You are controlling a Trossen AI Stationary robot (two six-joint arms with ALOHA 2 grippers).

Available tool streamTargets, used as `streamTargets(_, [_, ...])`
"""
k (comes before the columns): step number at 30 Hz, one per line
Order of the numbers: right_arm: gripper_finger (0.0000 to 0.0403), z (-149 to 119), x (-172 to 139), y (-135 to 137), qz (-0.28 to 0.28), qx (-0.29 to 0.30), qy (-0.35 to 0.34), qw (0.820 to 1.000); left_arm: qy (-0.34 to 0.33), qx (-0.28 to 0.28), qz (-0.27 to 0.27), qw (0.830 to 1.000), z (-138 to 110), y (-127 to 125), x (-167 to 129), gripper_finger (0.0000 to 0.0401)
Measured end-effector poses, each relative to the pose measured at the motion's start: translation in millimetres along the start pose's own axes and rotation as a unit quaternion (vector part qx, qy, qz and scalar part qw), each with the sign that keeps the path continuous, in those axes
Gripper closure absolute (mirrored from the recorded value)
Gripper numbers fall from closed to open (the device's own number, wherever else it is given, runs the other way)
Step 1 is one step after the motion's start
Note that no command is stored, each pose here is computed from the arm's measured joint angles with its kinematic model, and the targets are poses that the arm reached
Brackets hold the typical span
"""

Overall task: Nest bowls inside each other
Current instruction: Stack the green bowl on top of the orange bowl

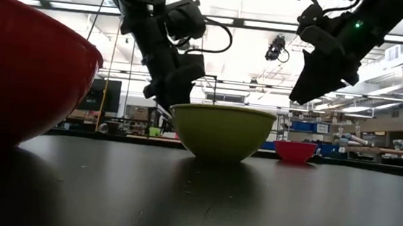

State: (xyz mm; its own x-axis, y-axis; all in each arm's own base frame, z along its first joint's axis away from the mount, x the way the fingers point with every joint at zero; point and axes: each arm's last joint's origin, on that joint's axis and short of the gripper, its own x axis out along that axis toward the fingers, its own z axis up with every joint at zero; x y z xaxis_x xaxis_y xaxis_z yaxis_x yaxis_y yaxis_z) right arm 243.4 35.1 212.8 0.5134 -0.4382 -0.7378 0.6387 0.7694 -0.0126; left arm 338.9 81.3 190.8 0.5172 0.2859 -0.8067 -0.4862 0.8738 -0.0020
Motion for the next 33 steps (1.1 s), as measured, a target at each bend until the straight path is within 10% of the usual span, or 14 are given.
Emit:
streamTargets(5, [0.0227,-1.7,-1.2,1.2,0.001,-0.001,0.002,1.000,-0.017,0.020,-0.008,1.000,7.2,0.5,-18.4,0.0380])
streamTargets(14, [0.0231,-8.9,-3.6,3.3,0.002,0.005,0.010,1.000,-0.064,0.084,0.025,0.994,17.2,-6.0,-135.9,0.0386])
streamTargets(22, [0.0231,-25.0,0.6,2.3,-0.005,0.020,0.009,1.000,-0.031,0.182,-0.105,0.977,-41.8,-8.5,-249.5,0.0388])
streamTargets(33, [0.0231,-25.1,4.7,6.2,0.023,0.039,-0.014,0.999,0.115,0.135,-0.137,0.975,-110.6,-19.5,-241.4,0.0385])
